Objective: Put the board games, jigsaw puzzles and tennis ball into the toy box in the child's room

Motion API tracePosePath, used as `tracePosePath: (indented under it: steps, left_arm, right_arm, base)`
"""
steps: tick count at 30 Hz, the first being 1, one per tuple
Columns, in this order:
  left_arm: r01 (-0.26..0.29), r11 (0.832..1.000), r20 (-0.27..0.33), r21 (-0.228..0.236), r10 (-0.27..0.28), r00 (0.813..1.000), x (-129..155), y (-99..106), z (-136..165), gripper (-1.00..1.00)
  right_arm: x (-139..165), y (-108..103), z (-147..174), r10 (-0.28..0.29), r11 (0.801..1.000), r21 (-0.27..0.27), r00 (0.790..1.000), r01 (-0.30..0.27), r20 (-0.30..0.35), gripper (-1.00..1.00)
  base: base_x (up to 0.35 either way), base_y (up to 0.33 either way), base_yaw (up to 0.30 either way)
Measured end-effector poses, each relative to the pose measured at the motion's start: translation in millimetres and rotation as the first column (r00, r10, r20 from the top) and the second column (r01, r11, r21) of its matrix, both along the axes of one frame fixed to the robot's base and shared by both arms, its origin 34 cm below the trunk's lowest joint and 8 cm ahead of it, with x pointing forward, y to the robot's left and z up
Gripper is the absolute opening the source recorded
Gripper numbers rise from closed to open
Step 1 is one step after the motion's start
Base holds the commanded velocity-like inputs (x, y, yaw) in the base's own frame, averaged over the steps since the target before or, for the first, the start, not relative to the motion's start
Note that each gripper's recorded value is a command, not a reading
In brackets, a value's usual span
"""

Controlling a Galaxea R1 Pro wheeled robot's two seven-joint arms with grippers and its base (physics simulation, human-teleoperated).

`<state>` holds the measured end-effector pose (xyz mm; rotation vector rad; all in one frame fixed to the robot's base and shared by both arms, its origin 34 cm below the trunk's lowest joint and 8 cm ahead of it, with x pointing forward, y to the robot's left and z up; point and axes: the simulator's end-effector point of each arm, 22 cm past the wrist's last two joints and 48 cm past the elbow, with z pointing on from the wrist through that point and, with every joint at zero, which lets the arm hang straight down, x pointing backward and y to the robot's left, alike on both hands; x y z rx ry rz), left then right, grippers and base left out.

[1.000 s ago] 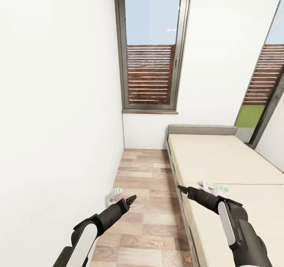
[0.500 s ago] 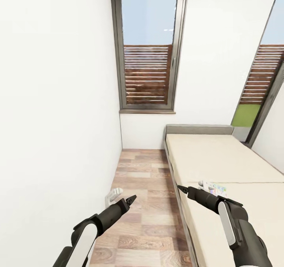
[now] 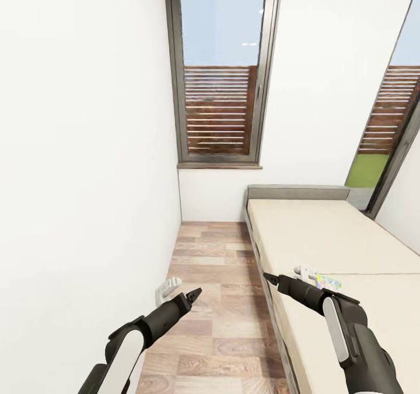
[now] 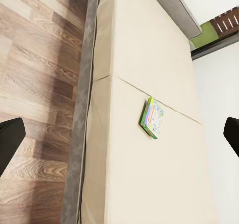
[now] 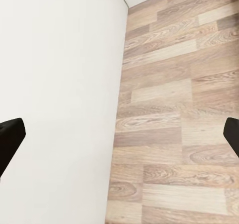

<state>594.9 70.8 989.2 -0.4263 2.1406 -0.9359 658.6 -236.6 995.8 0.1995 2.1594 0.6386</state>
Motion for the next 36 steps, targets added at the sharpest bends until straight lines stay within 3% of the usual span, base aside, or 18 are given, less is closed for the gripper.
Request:
tracePosePath:
  steps: [25, 36]
  left_arm:
    - [0.001, 1.0, -0.001, -0.003, -0.001, 1.0, -0.3, -1.2, 0.4, 1.0]
    - [0.002, 1.0, 0.0, -0.002, -0.002, 1.0, -0.4, -0.8, 0.4, 1.0]
  right_arm:
    - [0.0, -2.3, 1.5, 0.004, 1.0, -0.002, 1.0, -0.004, 0.005, 1.0]
    - [-0.2, -1.6, 2.2, 0.007, 1.0, 0.001, 1.0, -0.007, 0.006, 1.0]
  base:
    - [0.015, 0.008, -0.001]
    - [0.143, 0.0, 0.0]
